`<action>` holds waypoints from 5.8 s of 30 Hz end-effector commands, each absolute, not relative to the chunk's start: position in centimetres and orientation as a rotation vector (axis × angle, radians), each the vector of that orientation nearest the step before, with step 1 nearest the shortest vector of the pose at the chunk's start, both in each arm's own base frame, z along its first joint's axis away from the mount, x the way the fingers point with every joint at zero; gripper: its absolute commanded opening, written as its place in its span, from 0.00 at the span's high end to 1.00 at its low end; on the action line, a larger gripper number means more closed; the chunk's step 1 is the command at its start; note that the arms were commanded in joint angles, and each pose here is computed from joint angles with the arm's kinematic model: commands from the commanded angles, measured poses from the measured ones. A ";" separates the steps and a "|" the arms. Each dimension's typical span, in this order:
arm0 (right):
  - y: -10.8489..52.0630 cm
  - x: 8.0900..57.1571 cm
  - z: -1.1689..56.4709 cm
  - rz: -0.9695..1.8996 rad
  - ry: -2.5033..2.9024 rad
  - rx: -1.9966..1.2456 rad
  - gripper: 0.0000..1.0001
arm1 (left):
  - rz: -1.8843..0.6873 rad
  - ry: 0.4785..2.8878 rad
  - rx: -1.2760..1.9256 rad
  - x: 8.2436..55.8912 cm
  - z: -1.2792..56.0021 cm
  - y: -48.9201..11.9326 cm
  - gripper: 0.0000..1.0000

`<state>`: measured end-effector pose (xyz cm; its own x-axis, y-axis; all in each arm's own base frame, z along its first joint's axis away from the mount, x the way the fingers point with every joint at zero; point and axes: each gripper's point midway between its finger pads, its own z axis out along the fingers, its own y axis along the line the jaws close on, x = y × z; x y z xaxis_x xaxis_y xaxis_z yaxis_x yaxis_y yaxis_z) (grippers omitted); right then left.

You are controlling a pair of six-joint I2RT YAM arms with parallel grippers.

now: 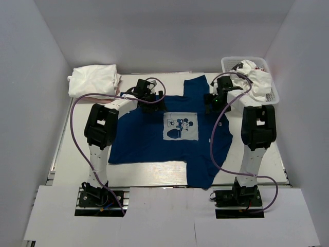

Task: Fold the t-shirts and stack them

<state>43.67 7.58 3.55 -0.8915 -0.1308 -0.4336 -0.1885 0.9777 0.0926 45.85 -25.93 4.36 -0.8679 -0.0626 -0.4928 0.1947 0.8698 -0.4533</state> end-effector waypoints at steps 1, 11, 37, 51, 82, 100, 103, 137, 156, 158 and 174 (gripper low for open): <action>7.7 47.8 10.4 0.001 2.458 -0.300 0.10 | -0.720 2.472 0.124 46.7 7.3 -26.0 0.00; 8.1 52.8 9.2 -0.074 2.449 -0.155 0.10 | -0.749 2.451 0.138 46.6 8.7 -26.4 0.00; 14.6 54.5 5.5 0.069 2.481 -0.215 0.10 | -0.740 2.531 0.140 45.3 5.3 -26.0 0.00; 11.5 57.0 0.1 -0.087 2.578 -0.190 0.10 | -0.702 2.559 0.150 45.4 4.2 -25.6 0.00; 14.2 39.6 16.8 0.247 2.397 -0.112 0.10 | -0.399 2.373 -0.284 36.6 19.7 -15.2 0.00; 11.5 12.9 5.4 0.230 2.918 0.011 0.10 | -0.015 2.483 -1.103 20.8 5.1 -4.7 0.00; 11.8 13.2 4.5 0.220 2.925 0.012 0.10 | 0.007 2.495 -1.150 20.9 4.3 -4.4 0.04; 14.0 4.7 3.6 0.418 3.207 -0.012 1.00 | -0.009 2.452 -1.247 17.5 3.5 -3.0 1.00; 16.2 12.3 7.4 0.311 2.960 -0.119 1.00 | -0.070 2.383 -1.186 20.9 5.3 -3.5 0.33; 16.6 11.9 7.3 0.348 2.987 -0.125 1.00 | -0.081 2.351 -1.180 21.6 5.3 -3.4 0.32; 16.6 12.3 7.5 0.344 2.971 -0.132 1.00 | 0.044 2.414 -1.293 21.3 0.6 -3.0 0.53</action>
